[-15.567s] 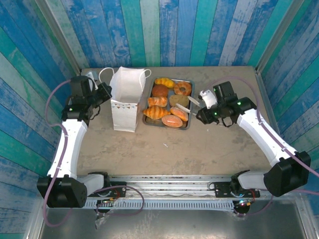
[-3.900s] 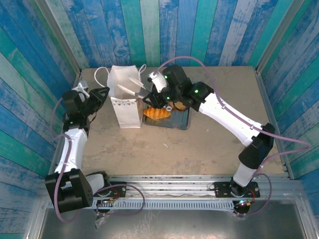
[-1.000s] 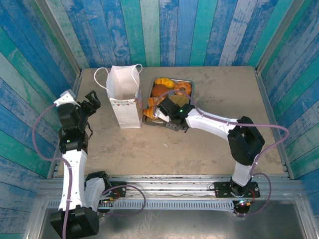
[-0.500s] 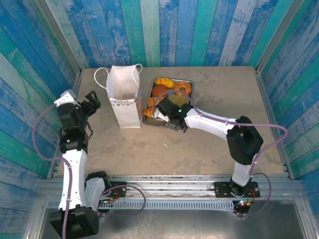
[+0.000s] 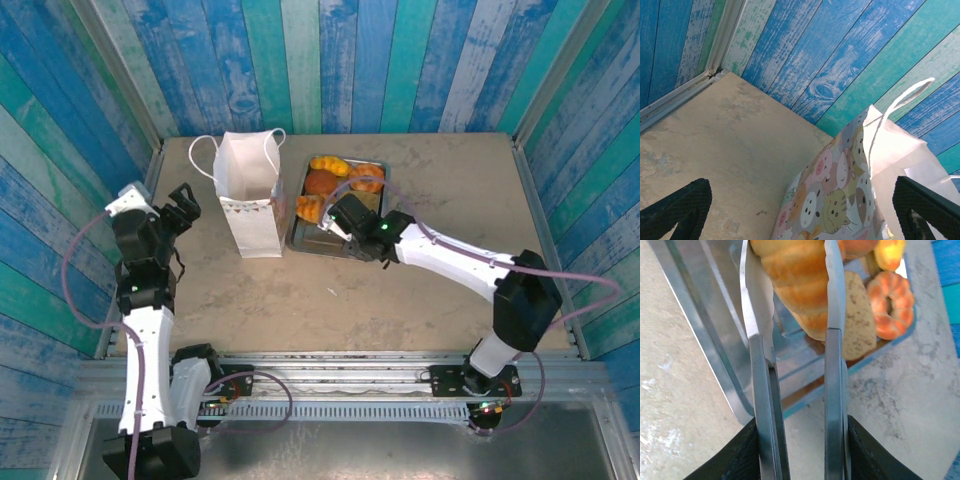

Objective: Place the fake bread into the paper bag

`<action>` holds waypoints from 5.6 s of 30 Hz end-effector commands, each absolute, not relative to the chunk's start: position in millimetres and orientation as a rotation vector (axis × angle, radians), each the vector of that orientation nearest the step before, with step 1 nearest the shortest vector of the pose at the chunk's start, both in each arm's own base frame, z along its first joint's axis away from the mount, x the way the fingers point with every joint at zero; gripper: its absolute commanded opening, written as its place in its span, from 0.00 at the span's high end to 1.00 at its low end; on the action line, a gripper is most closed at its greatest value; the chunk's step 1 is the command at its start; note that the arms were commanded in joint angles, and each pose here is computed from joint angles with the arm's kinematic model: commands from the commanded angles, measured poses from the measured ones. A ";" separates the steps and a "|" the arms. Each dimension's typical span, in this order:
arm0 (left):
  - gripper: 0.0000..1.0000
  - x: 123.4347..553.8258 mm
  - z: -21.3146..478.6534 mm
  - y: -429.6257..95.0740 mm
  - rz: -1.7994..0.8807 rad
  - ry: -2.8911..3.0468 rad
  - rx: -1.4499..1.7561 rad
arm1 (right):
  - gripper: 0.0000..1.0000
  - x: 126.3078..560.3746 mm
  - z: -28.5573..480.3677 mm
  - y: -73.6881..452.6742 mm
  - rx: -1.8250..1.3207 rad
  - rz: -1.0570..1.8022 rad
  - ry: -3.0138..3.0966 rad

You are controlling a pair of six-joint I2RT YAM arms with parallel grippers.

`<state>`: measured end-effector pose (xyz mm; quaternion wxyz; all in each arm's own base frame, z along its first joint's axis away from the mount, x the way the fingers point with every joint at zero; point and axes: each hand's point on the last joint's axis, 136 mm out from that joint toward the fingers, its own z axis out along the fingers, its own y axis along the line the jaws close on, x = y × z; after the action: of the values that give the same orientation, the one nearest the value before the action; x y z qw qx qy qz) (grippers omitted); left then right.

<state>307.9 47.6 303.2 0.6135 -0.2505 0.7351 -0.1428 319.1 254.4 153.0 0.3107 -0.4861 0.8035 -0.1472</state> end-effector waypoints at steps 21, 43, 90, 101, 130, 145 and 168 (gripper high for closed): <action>0.04 335.3 302.0 3.1 -0.681 1.873 -0.540 | 0.63 254.2 354.0 252.6 -0.733 0.411 1.798; 0.19 395.2 282.5 -9.4 -0.894 1.877 -0.494 | 0.66 283.8 420.8 383.6 -0.488 1.042 1.864; 0.37 407.4 259.7 -13.7 -0.989 1.883 -0.536 | 0.49 317.5 319.3 414.1 -0.106 0.799 2.255; 0.37 404.9 264.6 -15.8 -0.992 1.882 -0.518 | 0.41 318.0 334.4 413.3 -0.129 0.807 2.215; 0.28 363.9 317.5 -16.2 -0.891 1.800 -0.448 | 0.44 273.7 410.0 386.9 -0.455 0.981 1.920; 0.05 283.6 337.8 14.0 -0.467 1.687 -0.428 | 0.45 289.3 354.0 260.0 -0.442 0.647 2.045; 0.06 278.2 324.6 36.2 -0.342 1.621 -0.499 | 0.43 327.9 192.8 172.8 -1.094 -0.441 2.270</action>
<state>273.6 31.9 323.5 0.6394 -0.2220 0.7184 -0.1604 322.7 186.2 201.0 0.3193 -0.3790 0.8619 -0.1077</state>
